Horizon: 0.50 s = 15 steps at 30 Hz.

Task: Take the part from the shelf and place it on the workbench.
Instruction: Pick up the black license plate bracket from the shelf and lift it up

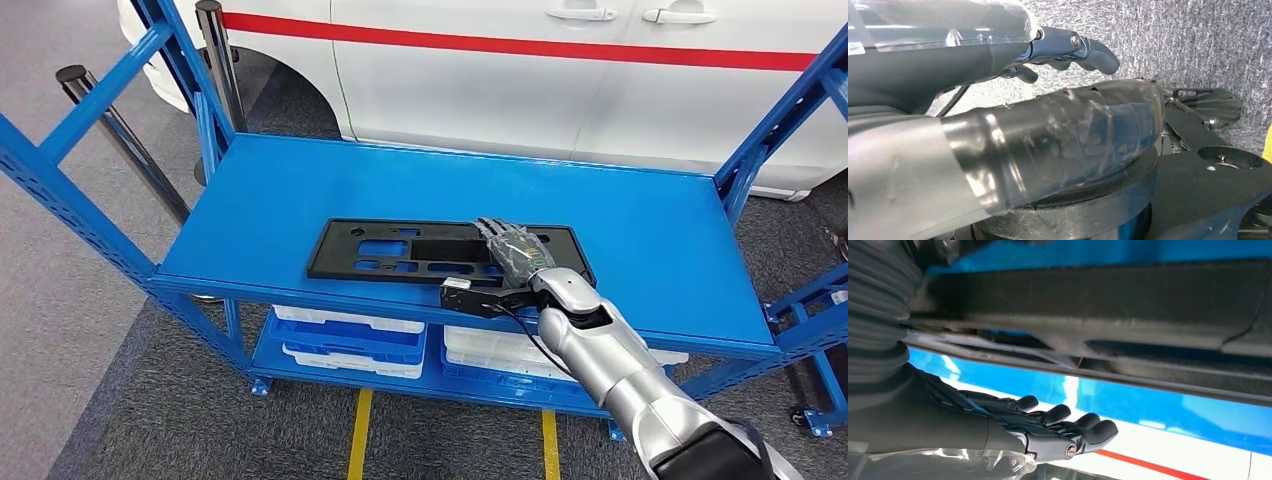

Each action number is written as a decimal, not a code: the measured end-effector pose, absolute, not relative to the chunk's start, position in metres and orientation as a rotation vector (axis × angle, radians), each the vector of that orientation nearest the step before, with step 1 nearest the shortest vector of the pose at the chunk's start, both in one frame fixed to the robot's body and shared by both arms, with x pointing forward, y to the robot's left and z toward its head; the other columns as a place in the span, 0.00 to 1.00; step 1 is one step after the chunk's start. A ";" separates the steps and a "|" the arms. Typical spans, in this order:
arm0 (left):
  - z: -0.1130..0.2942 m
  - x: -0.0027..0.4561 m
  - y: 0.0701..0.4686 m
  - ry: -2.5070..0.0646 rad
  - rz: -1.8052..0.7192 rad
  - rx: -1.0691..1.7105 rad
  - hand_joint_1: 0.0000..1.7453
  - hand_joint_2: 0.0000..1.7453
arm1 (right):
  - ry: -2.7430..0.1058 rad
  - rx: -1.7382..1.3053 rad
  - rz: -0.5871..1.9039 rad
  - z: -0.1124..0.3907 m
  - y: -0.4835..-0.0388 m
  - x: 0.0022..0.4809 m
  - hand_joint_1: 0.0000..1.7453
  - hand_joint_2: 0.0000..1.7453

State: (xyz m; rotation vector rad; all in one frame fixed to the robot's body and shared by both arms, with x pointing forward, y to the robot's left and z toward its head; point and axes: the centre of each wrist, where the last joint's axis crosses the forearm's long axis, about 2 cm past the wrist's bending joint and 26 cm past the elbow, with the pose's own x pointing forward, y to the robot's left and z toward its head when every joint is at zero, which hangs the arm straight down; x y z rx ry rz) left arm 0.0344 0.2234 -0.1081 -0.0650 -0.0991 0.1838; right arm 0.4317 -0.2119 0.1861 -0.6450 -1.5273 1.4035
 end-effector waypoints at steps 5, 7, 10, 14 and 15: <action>-0.108 0.034 0.223 -0.097 0.190 -0.066 0.00 0.00 | -1.532 -0.648 1.404 0.186 -0.211 0.432 0.98 1.00; -0.108 0.034 0.223 -0.095 0.195 -0.067 0.00 0.00 | -1.539 -0.650 1.407 0.187 -0.210 0.433 0.97 1.00; -0.108 0.035 0.223 -0.093 0.202 -0.068 0.00 0.00 | -1.549 -0.652 1.412 0.191 -0.208 0.434 0.97 1.00; -0.108 0.034 0.223 -0.090 0.208 -0.069 0.00 0.00 | -1.550 -0.649 1.419 0.192 -0.206 0.435 0.97 1.00; -0.108 0.034 0.223 -0.089 0.209 -0.069 0.00 0.00 | -1.550 -0.649 1.421 0.192 -0.206 0.435 0.98 1.00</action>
